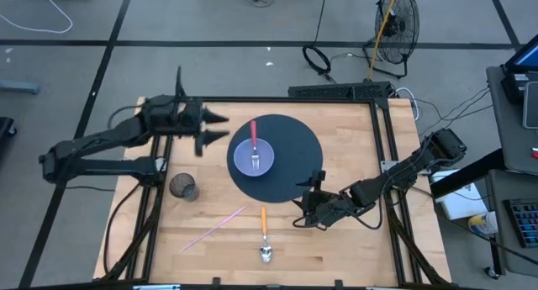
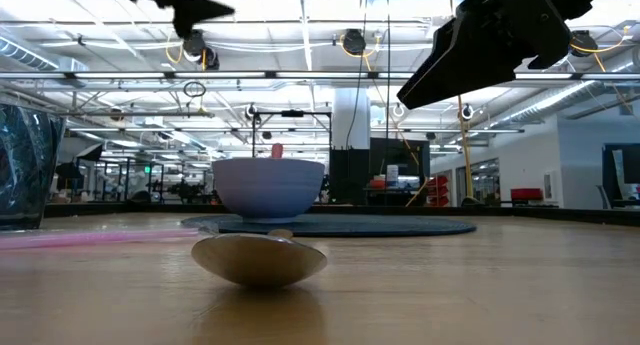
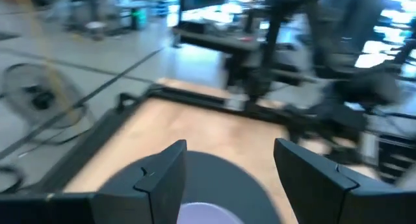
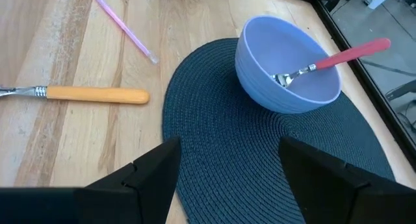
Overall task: Pick & Place Utensil
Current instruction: Put the yellow spoon into the purple bowl on the mat
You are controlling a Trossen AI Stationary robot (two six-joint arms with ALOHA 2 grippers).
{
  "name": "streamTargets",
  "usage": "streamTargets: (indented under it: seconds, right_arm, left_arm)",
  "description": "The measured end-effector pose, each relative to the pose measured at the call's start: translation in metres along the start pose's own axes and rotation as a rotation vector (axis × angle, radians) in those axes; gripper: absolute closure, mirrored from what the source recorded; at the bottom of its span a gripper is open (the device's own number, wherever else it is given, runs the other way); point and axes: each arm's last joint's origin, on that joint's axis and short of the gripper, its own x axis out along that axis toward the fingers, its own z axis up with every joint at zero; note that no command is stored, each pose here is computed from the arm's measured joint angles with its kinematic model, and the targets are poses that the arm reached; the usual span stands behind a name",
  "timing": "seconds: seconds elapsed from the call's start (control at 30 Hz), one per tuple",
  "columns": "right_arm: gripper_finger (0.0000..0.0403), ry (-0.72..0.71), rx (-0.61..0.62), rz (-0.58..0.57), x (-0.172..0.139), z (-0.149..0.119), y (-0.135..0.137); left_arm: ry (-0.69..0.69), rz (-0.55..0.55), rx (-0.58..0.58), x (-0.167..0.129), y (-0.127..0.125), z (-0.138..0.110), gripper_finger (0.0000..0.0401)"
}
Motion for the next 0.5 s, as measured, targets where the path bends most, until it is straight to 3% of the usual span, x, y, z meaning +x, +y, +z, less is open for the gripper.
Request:
streamTargets:
  seconds: [0.2,0.5]
  right_arm:
    - [0.0149,-0.049,-0.051,0.096,0.0,0.006,0.003]
    - [0.0149,-0.096,-0.078,0.142,-0.001,0.012,0.005]
  left_arm:
    - [0.09,-0.205,0.037,-0.002,-0.05,-0.011,0.0164]
    - [0.227,-0.163,0.151,0.025,-0.129,-0.051,0.0164]
